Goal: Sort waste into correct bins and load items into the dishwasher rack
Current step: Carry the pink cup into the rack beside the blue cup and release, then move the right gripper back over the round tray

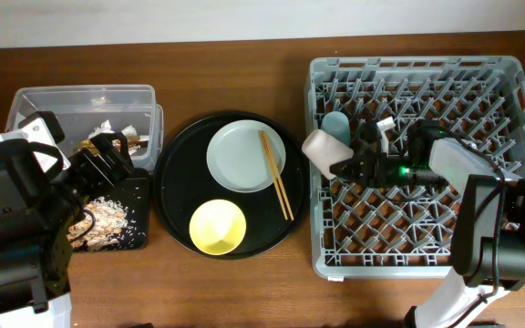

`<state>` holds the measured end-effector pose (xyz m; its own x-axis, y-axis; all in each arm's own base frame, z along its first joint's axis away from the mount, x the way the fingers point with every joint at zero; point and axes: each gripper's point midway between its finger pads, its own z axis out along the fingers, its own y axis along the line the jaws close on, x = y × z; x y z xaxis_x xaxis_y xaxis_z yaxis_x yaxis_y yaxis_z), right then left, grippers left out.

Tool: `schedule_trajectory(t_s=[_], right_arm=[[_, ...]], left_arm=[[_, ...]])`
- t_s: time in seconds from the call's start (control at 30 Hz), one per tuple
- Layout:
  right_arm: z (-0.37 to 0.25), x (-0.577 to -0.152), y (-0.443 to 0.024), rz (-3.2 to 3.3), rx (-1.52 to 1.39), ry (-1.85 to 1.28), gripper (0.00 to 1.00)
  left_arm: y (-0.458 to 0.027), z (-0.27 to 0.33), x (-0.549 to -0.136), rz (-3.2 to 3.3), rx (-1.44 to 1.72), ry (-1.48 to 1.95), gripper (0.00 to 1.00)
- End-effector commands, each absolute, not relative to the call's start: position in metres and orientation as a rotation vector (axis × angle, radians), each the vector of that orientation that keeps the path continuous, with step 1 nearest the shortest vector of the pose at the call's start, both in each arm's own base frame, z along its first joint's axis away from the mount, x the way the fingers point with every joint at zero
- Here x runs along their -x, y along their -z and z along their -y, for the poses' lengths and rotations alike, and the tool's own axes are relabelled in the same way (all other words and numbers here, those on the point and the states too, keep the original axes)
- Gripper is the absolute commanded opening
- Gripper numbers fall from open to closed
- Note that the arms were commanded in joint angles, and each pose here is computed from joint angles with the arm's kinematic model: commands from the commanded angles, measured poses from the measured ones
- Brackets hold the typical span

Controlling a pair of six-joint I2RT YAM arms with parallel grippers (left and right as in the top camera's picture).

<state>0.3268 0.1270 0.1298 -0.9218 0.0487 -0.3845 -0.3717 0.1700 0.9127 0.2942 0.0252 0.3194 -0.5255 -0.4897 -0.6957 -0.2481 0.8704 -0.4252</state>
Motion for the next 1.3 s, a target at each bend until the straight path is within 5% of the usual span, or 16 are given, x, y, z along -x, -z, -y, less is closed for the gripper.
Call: schedule_trajectory(t_s=[0.0,0.27,0.43,0.57,1.0,1.27], right_arm=[[-0.128,-0.315,-0.112,-2.26,0.325,-1.757,0.16],[-0.094,-0.316,-0.128,-2.294,0.257,-1.618,0.18],[-0.063,-0.314,-0.124,-2.332,0.138,-1.562,0.39],[-0.038,-0.316,-0.142,-2.319,0.079,-1.505,0.43],[-0.066,-0.298,-0.271,-2.439,0.23,-0.799,0.36],[-0.131,-0.267,-0.29,-2.408,0.385,-0.361,0.22]], left_arm=[[-0.323,-0.028,-0.294,-2.136,0.514,0.32,0.99],[-0.323,-0.028,-0.294,-2.136,0.515,0.319,0.99],[-0.323,-0.028,-0.294,-2.136,0.514,0.32,0.99],[-0.323,-0.028,-0.294,-2.136,0.514,0.319,0.99],[-0.323,-0.028,-0.294,-2.136,0.515,0.319,0.99],[-0.323,-0.028,-0.294,-2.136,0.514,0.319,0.99]])
